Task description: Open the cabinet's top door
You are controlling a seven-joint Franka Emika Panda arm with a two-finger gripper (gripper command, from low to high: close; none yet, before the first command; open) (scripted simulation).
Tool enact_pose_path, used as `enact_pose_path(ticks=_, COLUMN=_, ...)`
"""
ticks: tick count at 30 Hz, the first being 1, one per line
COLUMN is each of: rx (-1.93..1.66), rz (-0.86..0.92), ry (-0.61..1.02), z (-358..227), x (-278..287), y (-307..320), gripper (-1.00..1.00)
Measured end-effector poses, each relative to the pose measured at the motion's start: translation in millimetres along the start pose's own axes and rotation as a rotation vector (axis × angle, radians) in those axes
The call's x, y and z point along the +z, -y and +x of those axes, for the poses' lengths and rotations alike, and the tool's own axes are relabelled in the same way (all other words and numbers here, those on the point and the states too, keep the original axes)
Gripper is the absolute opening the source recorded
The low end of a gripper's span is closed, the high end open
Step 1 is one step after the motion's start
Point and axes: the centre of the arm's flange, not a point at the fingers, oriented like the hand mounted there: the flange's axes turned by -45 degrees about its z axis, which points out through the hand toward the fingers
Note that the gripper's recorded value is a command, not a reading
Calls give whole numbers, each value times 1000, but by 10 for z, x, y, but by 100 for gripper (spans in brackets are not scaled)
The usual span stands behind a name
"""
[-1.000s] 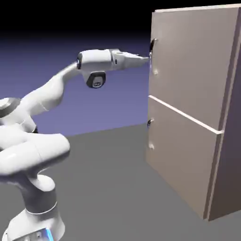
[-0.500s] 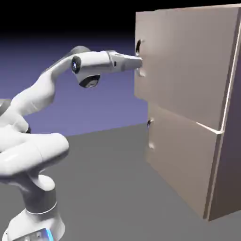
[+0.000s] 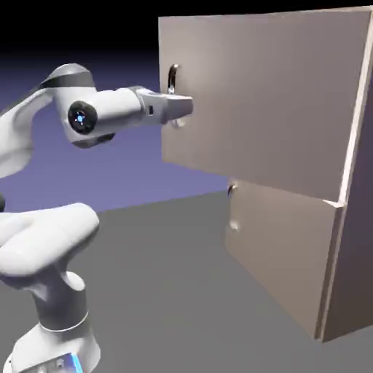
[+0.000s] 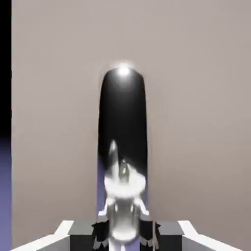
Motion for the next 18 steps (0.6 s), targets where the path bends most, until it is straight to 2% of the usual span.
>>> enact_pose_path(ticks=18, rx=0, rz=318, ry=1, z=2, x=-1262, y=-670, gripper=-100)
